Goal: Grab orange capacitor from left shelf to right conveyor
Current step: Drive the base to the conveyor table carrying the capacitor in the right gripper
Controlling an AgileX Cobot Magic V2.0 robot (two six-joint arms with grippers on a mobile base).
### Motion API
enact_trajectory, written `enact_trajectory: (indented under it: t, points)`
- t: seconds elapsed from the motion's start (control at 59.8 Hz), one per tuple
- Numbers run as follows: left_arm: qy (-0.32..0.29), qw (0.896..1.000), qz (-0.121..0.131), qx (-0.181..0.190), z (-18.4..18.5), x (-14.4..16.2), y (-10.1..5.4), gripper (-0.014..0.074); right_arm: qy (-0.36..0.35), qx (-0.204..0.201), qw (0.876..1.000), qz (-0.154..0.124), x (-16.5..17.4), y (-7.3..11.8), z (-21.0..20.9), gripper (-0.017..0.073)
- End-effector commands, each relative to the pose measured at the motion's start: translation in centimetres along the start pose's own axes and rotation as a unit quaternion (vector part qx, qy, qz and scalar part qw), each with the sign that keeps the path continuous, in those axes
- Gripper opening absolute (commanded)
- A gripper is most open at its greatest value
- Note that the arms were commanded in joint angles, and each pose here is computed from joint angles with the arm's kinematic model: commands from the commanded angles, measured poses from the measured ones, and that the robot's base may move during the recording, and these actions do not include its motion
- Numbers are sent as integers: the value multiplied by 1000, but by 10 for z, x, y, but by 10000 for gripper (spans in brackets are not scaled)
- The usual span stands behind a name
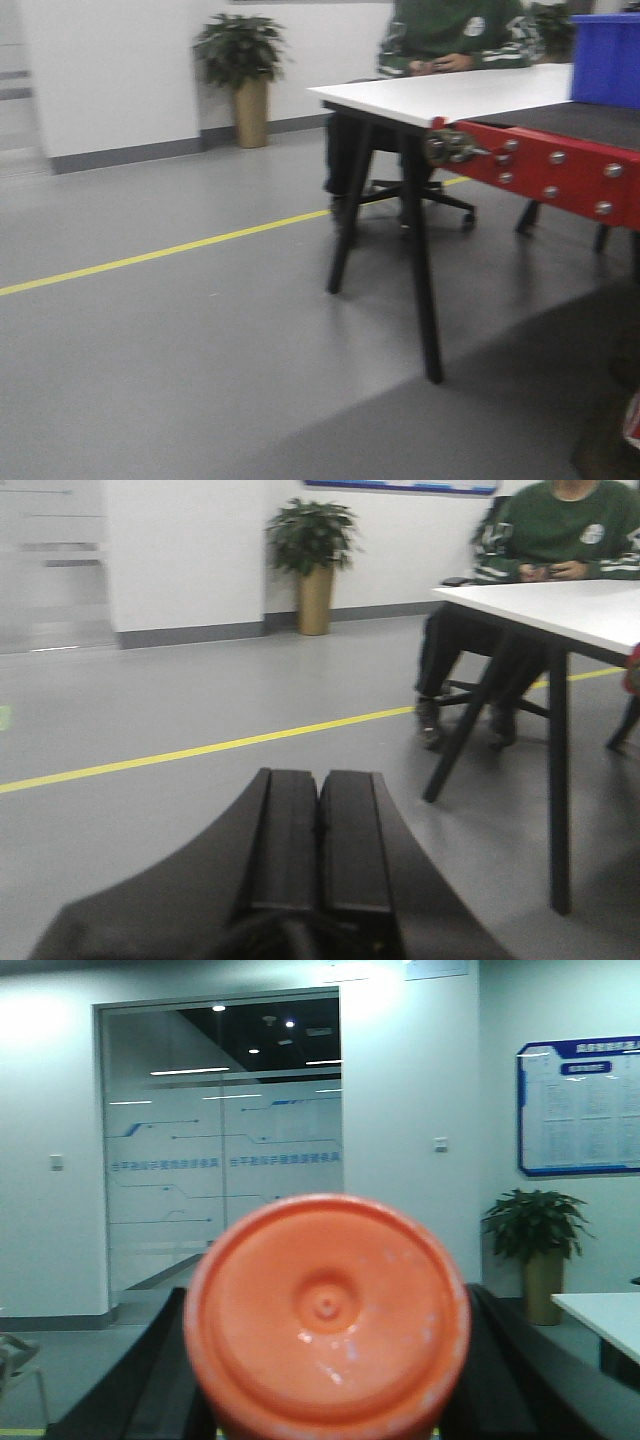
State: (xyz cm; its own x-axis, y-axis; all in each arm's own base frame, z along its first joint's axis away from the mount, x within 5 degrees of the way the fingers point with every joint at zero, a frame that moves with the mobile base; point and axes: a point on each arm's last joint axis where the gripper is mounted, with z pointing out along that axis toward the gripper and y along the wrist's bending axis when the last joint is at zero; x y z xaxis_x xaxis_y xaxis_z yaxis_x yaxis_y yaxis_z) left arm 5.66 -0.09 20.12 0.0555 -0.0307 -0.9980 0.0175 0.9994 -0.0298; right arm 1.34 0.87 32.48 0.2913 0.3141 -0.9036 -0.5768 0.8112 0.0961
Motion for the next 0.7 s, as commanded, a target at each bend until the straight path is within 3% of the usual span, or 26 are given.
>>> enact_trajectory:
  t: [0.0,0.685]
  points:
    - [-39,999,-2,3,0,-1,0,-126,-61,-6,998,-10,-19,2,-4,48]
    - [-39,999,-2,3,0,-1,0,-126,-61,-6,998,-10,-19,2,-4,48]
